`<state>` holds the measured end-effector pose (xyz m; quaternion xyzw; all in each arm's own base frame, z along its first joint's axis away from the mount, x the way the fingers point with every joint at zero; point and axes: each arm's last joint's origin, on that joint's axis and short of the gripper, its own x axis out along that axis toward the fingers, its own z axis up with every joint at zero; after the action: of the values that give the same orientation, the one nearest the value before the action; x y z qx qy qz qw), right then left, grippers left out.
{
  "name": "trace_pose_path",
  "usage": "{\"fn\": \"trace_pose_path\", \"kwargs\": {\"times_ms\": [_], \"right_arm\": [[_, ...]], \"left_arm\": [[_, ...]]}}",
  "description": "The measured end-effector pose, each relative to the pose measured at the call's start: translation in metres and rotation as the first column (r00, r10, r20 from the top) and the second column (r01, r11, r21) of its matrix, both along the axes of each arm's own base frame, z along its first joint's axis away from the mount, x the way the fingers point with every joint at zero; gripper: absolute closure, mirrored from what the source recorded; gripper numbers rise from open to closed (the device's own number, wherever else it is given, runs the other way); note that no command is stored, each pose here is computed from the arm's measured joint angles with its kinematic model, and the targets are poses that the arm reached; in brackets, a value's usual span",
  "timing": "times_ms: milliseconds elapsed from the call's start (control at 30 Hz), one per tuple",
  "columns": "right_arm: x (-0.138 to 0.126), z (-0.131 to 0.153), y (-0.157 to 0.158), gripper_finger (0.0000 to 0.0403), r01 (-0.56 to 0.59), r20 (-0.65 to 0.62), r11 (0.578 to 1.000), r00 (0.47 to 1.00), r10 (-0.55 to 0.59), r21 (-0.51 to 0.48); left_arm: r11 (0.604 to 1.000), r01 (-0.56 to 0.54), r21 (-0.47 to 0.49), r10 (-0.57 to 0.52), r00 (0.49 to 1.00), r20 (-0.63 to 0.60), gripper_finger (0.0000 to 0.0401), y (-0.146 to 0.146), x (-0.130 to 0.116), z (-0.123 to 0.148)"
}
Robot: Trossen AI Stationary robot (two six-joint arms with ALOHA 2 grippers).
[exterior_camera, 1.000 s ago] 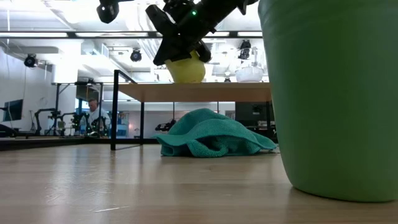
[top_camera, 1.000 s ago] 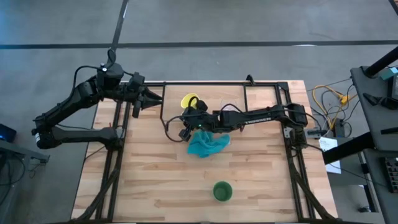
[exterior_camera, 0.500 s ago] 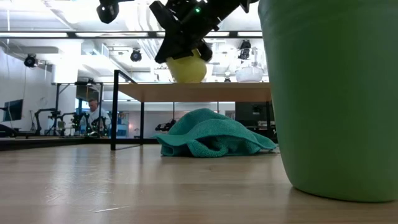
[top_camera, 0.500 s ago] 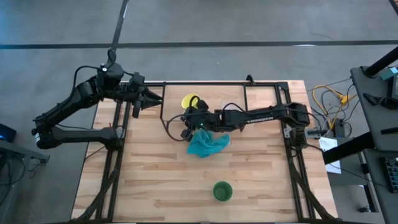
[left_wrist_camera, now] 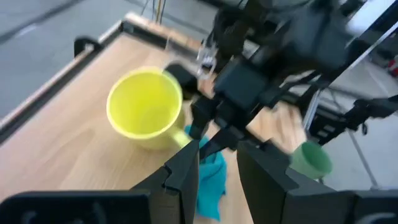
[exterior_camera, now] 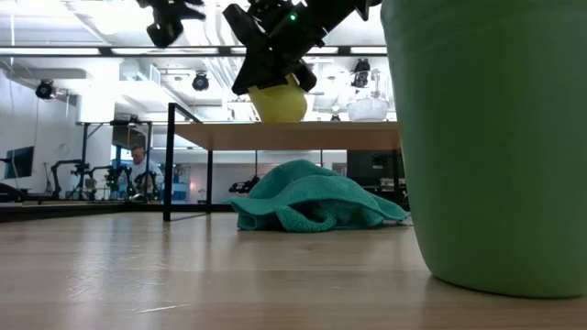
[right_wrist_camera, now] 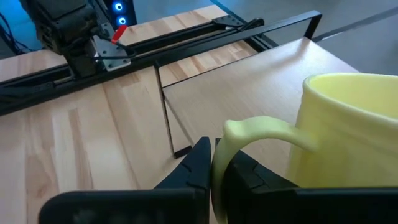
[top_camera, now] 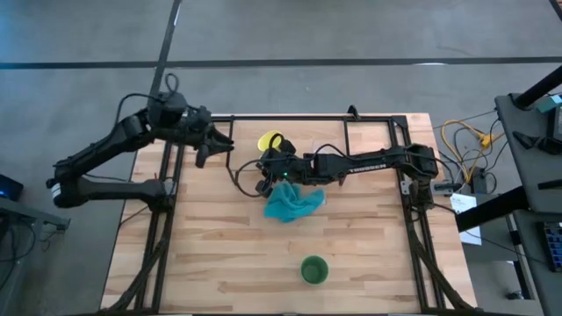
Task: Stack small to large cups/mugs on shelf
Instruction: Put the yellow cup on the shelf
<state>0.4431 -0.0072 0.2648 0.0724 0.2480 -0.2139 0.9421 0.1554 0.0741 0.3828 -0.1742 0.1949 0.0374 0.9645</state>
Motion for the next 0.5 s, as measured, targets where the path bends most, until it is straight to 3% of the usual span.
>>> {"fn": "trace_pose_path", "kwargs": {"times_ms": [133, 500], "right_arm": [[0.000, 0.000, 0.000, 0.0389, 0.002, 0.000, 1.000, 1.000, -0.002, -0.001], [0.000, 0.001, 0.000, 0.0390, 0.007, 0.005, 1.000, 1.000, -0.007, 0.008]], "left_arm": [[1.000, 0.012, -0.007, -0.013, 0.998, -0.056, 0.0305, 0.009, 0.015, -0.015], [0.998, 0.066, 0.020, -0.066, 0.998, -0.001, 0.0305, 0.027, 0.050, -0.024]]}}
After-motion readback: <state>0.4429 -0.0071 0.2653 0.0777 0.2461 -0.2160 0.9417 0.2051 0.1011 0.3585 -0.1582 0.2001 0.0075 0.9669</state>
